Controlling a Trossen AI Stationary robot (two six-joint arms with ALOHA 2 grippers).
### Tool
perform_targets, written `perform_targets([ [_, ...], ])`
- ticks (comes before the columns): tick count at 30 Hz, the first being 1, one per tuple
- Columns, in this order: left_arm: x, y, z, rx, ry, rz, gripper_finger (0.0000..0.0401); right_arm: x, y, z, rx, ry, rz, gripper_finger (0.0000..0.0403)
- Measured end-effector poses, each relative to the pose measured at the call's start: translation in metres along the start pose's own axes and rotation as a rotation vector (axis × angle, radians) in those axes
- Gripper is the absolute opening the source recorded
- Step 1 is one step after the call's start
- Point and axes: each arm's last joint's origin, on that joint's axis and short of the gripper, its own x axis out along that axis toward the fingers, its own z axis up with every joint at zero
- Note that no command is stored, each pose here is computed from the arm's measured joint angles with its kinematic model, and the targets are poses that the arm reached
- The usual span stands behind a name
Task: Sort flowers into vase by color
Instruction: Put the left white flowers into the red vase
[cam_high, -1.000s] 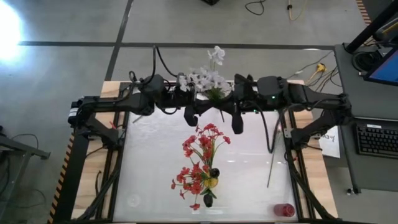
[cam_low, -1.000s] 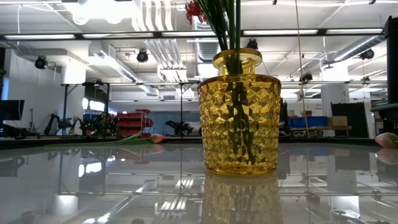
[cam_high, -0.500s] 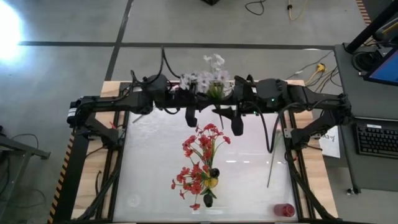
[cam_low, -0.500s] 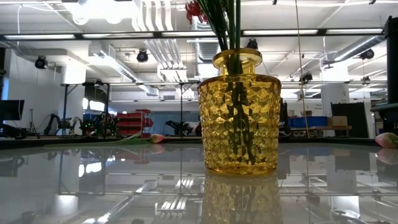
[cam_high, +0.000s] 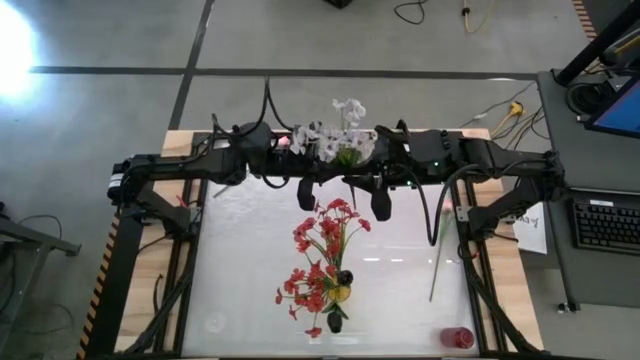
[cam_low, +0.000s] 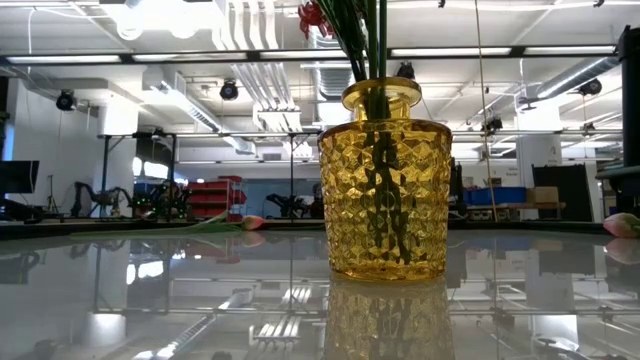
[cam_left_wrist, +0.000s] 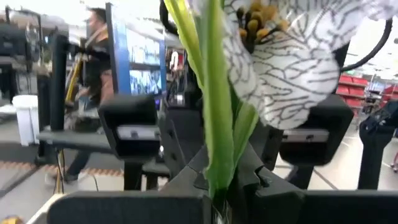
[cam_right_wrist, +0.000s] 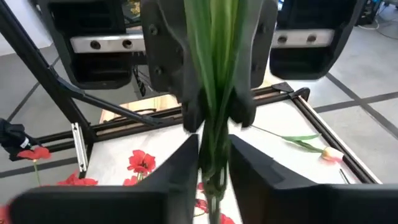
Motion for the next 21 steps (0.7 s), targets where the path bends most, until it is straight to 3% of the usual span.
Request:
perform_targets([
  [3, 0.000, 0.000, 0.001, 0.011, -0.006, -0.001, 0.0006, 0.002, 0.000, 0.001, -0.016, -0.012, -0.001, 0.0023],
  [10, -0.007, -0.002, 0.001, -0.008, 0.053, 0.009, 0.0075, -0.006, -0.002, 0.003, -0.076, -0.030, -0.033, 0.0015],
  [16, -0.034, -0.008, 0.013, -0.062, 0.162, 0.026, 0.0141, -0.045, 0.006, 0.007, -0.185, -0.068, 0.009, 0.0014],
  [21, -0.050, -0.021, 0.027, -0.131, 0.145, 0.003, 0.0160, -0.085, 0.012, 0.006, -0.237, -0.099, 0.078, 0.0014],
])
